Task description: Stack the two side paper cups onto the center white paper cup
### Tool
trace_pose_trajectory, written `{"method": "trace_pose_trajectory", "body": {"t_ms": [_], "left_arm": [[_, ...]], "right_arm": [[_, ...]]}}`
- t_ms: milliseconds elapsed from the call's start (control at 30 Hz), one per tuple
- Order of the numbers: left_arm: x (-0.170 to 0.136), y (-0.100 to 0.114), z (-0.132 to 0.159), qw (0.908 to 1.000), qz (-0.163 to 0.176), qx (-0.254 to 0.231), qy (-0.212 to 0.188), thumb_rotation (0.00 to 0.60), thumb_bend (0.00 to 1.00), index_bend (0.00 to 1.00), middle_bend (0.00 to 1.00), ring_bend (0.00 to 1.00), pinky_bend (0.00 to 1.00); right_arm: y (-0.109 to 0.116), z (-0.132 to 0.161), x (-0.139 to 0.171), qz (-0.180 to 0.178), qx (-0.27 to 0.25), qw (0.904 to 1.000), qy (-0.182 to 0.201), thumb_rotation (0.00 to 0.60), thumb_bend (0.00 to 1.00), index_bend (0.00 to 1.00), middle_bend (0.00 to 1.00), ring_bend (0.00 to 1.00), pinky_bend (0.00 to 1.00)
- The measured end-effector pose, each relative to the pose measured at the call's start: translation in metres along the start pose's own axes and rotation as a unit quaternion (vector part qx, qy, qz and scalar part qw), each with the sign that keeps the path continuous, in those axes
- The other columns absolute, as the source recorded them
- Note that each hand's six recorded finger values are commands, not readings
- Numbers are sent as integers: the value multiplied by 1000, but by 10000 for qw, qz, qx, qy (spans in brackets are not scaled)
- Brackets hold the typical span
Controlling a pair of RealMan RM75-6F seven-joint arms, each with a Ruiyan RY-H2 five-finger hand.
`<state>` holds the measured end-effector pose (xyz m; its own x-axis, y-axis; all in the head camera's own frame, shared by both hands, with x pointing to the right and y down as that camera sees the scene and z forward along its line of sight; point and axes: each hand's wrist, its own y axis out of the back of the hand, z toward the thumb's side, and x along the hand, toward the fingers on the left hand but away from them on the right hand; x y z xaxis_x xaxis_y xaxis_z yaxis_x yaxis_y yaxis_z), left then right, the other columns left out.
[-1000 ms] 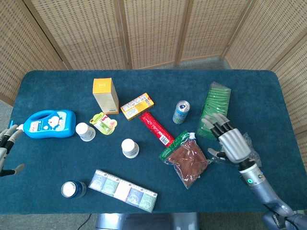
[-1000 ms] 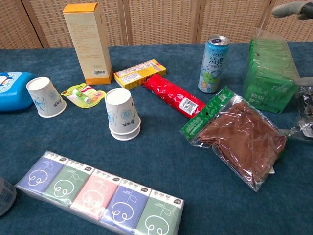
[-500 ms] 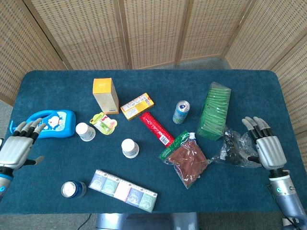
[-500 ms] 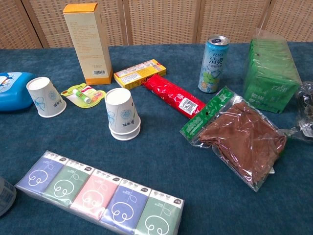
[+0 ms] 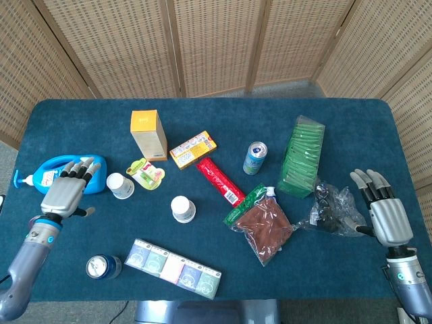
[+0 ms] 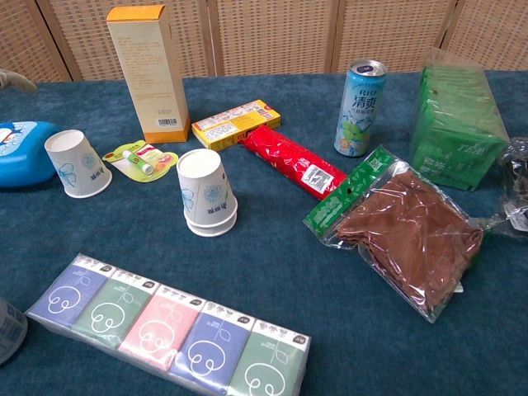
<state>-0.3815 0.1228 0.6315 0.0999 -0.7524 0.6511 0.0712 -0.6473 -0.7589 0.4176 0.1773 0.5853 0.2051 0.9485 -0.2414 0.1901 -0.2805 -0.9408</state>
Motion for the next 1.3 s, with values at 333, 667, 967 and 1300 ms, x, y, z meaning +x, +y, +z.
{"method": "trace_pose_trajectory", "body": {"t_ms": [333, 667, 967, 1300], "left_arm": [[32, -13, 38, 9995, -184, 231, 99, 600, 227, 0, 0, 0, 0], [55, -25, 61, 9979, -143, 569, 283, 600, 227, 136, 16, 0, 240], [65, -35, 66, 9956, 28, 775, 535, 600, 238, 395, 270, 195, 448], [69, -36, 73, 9957, 149, 763, 499, 600, 249, 486, 355, 281, 511]], "right_arm": [[2, -1, 1, -27, -65, 10000, -29, 600, 63, 17, 0, 0, 128], [3, -5, 0, -79, -113, 9999, -100, 600, 64, 17, 0, 0, 128], [2, -5, 1, -93, -140, 9998, -126, 600, 69, 19, 0, 0, 128], [-1, -5, 1, -61, -151, 9998, -127, 600, 70, 18, 0, 0, 129]]}}
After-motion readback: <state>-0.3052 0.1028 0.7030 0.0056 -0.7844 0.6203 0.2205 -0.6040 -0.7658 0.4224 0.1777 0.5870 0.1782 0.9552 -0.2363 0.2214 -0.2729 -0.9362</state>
